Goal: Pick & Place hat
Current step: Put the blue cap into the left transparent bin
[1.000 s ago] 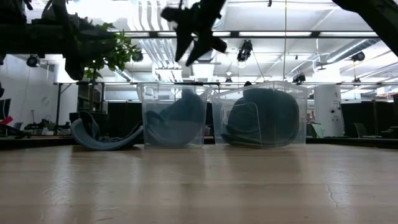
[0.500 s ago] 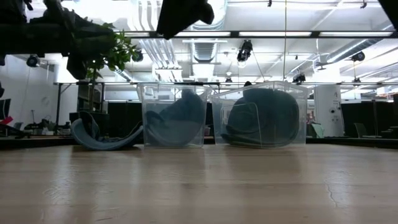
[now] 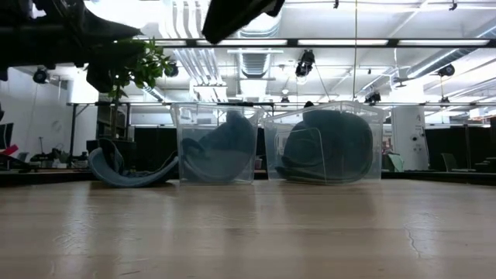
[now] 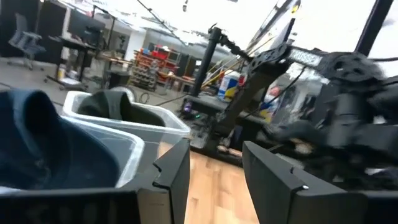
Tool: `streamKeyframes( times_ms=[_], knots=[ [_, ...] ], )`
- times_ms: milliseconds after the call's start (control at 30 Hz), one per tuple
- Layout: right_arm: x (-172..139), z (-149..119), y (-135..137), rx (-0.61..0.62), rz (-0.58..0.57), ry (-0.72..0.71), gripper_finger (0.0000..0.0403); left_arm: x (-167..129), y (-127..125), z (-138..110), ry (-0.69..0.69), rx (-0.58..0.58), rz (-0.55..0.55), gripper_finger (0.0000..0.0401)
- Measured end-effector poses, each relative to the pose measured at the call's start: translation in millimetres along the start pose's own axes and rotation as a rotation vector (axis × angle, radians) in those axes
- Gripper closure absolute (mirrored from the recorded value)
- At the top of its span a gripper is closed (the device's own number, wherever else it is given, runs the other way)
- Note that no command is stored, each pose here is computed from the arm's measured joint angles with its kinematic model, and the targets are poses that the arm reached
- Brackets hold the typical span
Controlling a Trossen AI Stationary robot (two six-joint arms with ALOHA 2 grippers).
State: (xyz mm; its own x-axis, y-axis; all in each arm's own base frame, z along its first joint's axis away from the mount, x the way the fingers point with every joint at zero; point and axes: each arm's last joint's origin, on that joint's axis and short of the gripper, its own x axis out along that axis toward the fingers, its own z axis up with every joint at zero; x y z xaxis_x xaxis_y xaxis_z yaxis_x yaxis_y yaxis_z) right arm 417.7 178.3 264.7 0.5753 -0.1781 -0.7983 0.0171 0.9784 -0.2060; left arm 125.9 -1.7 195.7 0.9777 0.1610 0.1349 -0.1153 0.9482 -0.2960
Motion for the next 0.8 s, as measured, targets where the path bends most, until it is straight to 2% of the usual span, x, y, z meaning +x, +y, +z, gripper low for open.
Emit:
streamKeyframes(
  times_ms=[133,267,433,533,633,800],
  knots=[
    [-4.1,-4.2,24.3,-0.034,0.036,-0.067,0.0321,9.1,-8.1,13.6,0.006,0.077,-0.004,0.0261],
    [-11.1,-9.2,43.7,-0.081,0.066,-0.102,0.0329,24.0,-22.5,31.6,0.074,0.136,-0.024,0.0261],
    [-17.5,-18.7,61.4,-0.124,0.067,-0.109,0.0335,48.2,-46.9,59.7,0.108,0.147,-0.061,0.0261],
    [-18.6,-25.9,70.8,-0.130,0.074,-0.108,0.0333,60.4,-60.8,65.1,0.204,0.209,-0.057,0.0261],
    [-17.6,-35.0,80.8,-0.121,0.087,-0.107,0.0332,68.9,-73.8,71.1,0.315,0.306,0.022,0.0261],
    [-15.3,-50.3,94.2,-0.115,0.096,-0.095,0.0339,68.2,-91.9,47.9,0.607,0.514,0.223,0.0261]
  ],
)
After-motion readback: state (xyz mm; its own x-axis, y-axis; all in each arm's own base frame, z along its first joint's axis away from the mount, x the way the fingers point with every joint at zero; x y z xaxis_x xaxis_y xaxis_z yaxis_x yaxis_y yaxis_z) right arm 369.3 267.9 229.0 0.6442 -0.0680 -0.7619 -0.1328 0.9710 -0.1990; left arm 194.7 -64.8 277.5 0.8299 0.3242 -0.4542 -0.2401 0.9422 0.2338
